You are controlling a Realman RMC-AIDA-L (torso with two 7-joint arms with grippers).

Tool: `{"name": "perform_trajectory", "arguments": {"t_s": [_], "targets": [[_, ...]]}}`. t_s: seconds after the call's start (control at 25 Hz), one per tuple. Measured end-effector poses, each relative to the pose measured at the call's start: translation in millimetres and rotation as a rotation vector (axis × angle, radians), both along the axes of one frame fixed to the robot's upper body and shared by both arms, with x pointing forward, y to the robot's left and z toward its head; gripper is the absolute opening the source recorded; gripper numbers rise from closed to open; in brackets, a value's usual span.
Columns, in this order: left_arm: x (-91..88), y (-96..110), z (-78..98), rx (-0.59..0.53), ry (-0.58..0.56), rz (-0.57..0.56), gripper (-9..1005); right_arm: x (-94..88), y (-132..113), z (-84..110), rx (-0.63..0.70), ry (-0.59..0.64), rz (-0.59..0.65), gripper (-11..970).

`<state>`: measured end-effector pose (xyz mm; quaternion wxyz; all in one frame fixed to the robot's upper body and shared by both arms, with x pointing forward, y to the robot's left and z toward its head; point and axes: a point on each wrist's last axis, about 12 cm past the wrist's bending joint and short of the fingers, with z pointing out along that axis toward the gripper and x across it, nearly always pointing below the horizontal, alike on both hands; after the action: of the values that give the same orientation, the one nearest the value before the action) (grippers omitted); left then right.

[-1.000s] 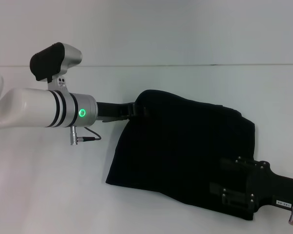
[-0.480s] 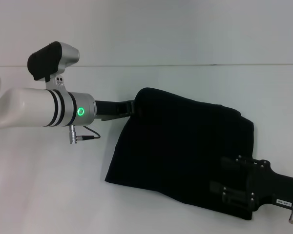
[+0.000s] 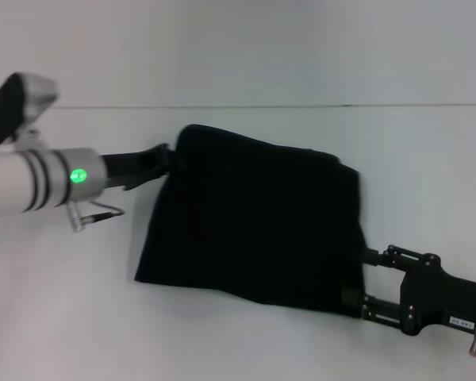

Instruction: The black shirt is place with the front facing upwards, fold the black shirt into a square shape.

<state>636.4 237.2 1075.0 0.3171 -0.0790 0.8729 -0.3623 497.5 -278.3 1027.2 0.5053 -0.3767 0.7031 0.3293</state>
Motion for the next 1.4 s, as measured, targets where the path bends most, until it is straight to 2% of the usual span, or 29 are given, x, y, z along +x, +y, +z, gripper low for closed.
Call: {"name": "perform_trajectory", "arguments": {"t_s": [0.2, 0.4, 0.56, 0.84, 1.04, 1.16, 1.28, 1.4], "targets": [[-17.0, 27.3, -10.6, -0.122, 0.016, 0.104, 39, 3.2, -2.3, 1.6, 0.008, -0.008, -0.03, 736], [-28.0, 36.0, -19.8, -0.159, 0.032, 0.151, 39, 5.4, -2.5, 2.7, 0.011, -0.013, -0.039, 736], [-28.8, 35.2, -20.2, -0.142, 0.011, 0.132, 40, 6.5, -2.6, 3.4, 0.012, -0.016, -0.042, 736], [-34.2, 34.3, -11.3, -0.154, -0.067, 0.025, 87, 7.4, -2.3, 3.9, 0.016, -0.019, -0.048, 737], [-49.4, 59.0, -3.3, -0.153, -0.125, 0.0, 285, 10.1, -2.3, 5.8, 0.03, -0.027, -0.065, 737], [-60.7, 76.6, 5.1, -0.129, -0.206, -0.031, 404, 12.6, -1.9, 8.2, 0.043, -0.041, -0.075, 737], [-84.2, 90.9, 18.1, -0.092, -0.409, -0.165, 523, 15.1, -0.1, 10.1, 0.053, -0.063, -0.081, 737], [-113.4, 92.6, 25.6, -0.069, -0.641, -0.342, 663, 16.8, 0.7, 11.2, 0.038, -0.097, -0.073, 737]]}}
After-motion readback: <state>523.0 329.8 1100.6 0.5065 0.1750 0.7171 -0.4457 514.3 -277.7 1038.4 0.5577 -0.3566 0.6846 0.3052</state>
